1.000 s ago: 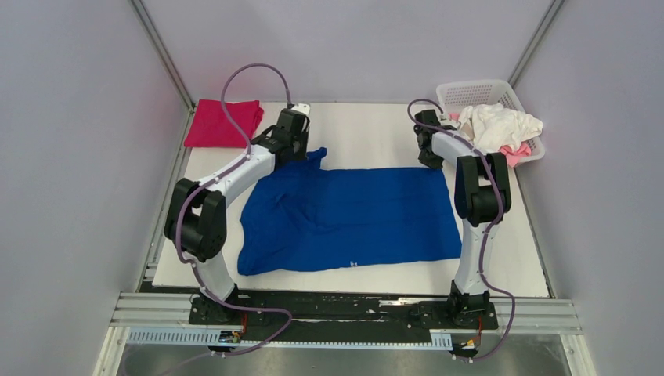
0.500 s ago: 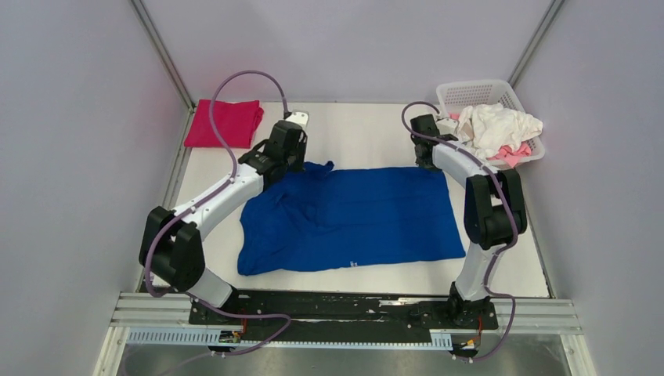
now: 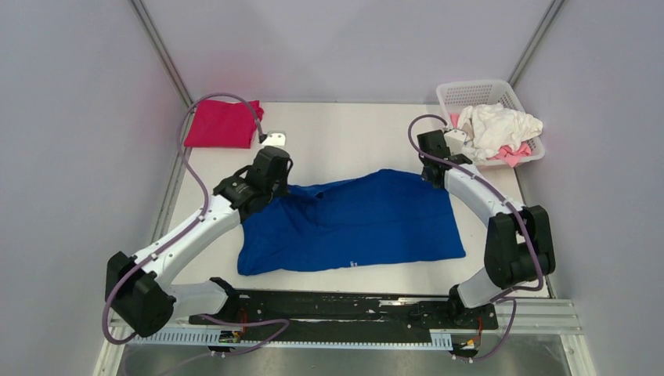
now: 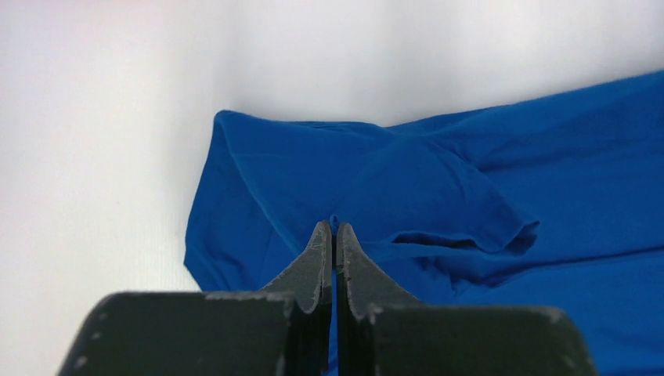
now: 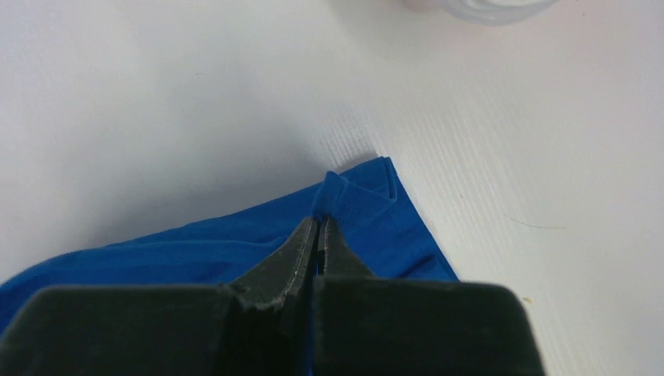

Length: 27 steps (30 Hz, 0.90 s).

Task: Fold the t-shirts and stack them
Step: Fold the other side of the tshirt into a rectangle

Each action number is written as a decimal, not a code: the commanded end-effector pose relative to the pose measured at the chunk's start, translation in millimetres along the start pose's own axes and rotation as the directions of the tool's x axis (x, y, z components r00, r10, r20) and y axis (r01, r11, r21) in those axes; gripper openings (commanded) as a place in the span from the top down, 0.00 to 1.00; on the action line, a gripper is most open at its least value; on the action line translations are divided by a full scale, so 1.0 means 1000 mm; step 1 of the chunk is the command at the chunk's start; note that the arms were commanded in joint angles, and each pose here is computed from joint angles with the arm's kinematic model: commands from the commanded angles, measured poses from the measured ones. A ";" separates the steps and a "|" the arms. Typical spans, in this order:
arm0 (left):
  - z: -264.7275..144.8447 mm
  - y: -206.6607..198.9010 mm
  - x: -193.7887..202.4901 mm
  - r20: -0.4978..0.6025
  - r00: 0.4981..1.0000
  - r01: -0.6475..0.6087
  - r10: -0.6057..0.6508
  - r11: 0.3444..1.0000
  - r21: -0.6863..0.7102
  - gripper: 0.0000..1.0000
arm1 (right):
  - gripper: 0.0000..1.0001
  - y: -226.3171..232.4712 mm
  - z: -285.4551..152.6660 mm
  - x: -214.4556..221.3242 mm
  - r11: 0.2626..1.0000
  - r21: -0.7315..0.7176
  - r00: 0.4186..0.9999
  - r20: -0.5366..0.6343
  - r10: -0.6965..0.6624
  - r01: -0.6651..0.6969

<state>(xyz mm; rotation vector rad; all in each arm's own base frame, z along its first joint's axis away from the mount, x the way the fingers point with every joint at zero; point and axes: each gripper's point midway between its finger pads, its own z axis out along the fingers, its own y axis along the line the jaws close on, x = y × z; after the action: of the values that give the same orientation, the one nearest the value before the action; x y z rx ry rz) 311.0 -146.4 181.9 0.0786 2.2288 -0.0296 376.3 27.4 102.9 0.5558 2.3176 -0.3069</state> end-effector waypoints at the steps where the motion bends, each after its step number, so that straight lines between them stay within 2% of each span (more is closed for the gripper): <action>1: -0.029 0.014 0.001 0.042 0.990 0.132 -0.131 0.991 -0.024 1.00 | 1.00 -0.004 -0.021 -0.013 0.998 -0.050 0.998 0.063 0.032 -0.029; 7: -0.054 0.019 0.012 0.045 0.984 0.169 -0.171 0.985 0.033 1.00 | 1.00 -0.009 -0.030 -0.009 0.997 -0.074 0.997 0.065 0.039 -0.034; 10: -0.058 0.017 0.031 -0.009 0.986 0.167 -0.167 0.984 0.058 1.00 | 1.00 -0.009 -0.033 -0.006 0.995 -0.091 0.997 0.060 0.048 -0.043; 15: -0.064 0.033 0.058 -0.067 0.980 0.184 -0.185 0.983 -0.018 1.00 | 1.00 -0.014 -0.032 0.000 0.996 -0.076 0.998 0.049 0.040 -0.036; 19: -0.064 0.030 0.077 -0.120 0.972 0.203 -0.202 0.979 -0.005 1.00 | 1.00 -0.017 -0.031 0.007 0.997 -0.064 0.999 0.033 0.035 -0.033; 27: -0.058 0.028 0.127 -0.247 0.940 0.233 -0.234 0.972 -0.034 1.00 | 1.00 -0.033 -0.019 0.037 0.997 0.026 0.997 -0.022 0.076 -0.076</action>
<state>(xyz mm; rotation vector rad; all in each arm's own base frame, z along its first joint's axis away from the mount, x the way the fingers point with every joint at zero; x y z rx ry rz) 204.7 -110.0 136.1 -0.1210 2.4180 -0.1286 335.6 22.9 99.1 0.5677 2.3311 -0.2613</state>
